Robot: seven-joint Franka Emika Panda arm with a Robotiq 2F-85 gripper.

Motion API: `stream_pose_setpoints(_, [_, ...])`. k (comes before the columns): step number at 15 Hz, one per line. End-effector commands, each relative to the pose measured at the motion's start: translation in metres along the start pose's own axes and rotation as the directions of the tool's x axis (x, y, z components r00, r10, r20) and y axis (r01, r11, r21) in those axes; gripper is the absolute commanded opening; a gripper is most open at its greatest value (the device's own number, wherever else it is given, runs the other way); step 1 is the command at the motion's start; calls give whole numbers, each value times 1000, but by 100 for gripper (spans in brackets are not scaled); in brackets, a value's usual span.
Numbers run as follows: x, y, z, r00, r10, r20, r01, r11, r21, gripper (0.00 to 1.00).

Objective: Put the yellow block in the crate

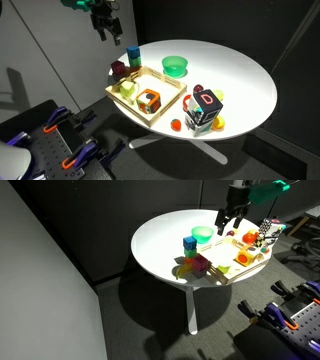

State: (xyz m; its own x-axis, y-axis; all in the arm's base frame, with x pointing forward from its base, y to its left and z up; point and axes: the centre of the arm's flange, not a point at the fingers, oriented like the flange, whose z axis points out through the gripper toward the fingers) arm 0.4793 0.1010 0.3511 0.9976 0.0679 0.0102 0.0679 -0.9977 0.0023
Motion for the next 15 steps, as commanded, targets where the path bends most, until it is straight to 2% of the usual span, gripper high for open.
stream_pose_setpoints(1, [-18,13,-37,996,81,-26,-81,997,-8,100])
stream_pose_setpoints(4, [-29,21,-58,994,108,13,-108,994,-16,100])
stream_pose_setpoints(9, [-62,26,-85,987,89,132,-88,996,-13,100])
stream_pose_setpoints(15, [-94,29,-107,976,-87,201,94,995,-23,100])
